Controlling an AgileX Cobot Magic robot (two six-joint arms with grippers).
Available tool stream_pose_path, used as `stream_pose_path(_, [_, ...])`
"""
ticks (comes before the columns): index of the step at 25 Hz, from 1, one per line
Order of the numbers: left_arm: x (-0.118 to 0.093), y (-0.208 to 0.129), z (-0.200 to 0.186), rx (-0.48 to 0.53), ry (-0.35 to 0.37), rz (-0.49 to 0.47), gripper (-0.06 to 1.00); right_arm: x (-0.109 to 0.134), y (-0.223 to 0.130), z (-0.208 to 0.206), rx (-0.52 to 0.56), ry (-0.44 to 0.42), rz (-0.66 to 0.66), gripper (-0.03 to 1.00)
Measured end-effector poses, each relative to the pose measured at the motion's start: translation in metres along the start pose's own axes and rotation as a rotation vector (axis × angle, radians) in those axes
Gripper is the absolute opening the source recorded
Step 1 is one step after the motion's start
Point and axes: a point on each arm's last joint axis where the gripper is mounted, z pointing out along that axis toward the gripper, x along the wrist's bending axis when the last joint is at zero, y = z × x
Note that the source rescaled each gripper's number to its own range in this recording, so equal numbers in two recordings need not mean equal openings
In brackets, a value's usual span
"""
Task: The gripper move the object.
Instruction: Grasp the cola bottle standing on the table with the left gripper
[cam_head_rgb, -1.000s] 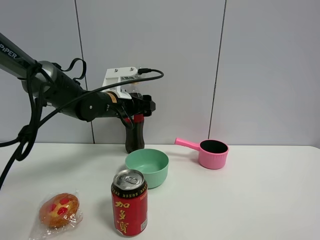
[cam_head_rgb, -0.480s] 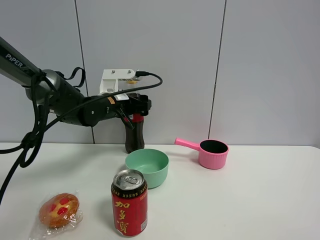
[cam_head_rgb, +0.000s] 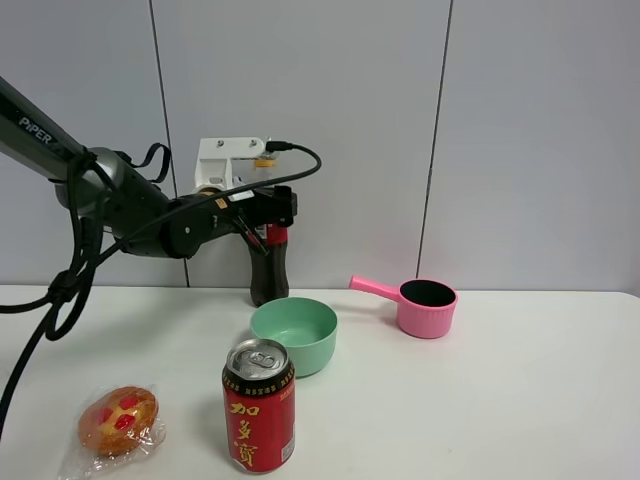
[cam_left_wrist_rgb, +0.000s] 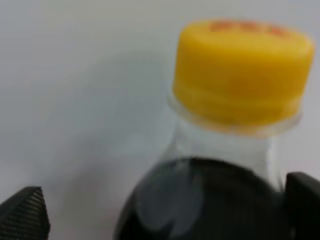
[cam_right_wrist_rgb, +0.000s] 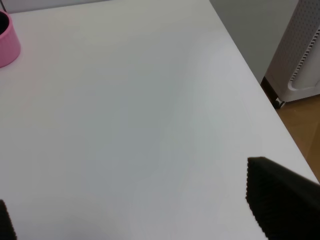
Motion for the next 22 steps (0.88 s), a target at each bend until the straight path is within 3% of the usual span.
stream_pose_path(22, [0.001, -0.023, 0.013, 0.018, 0.002, 0.034, 1.00, 0.000, 0.000, 0.000, 0.000, 0.000, 0.000, 1.00])
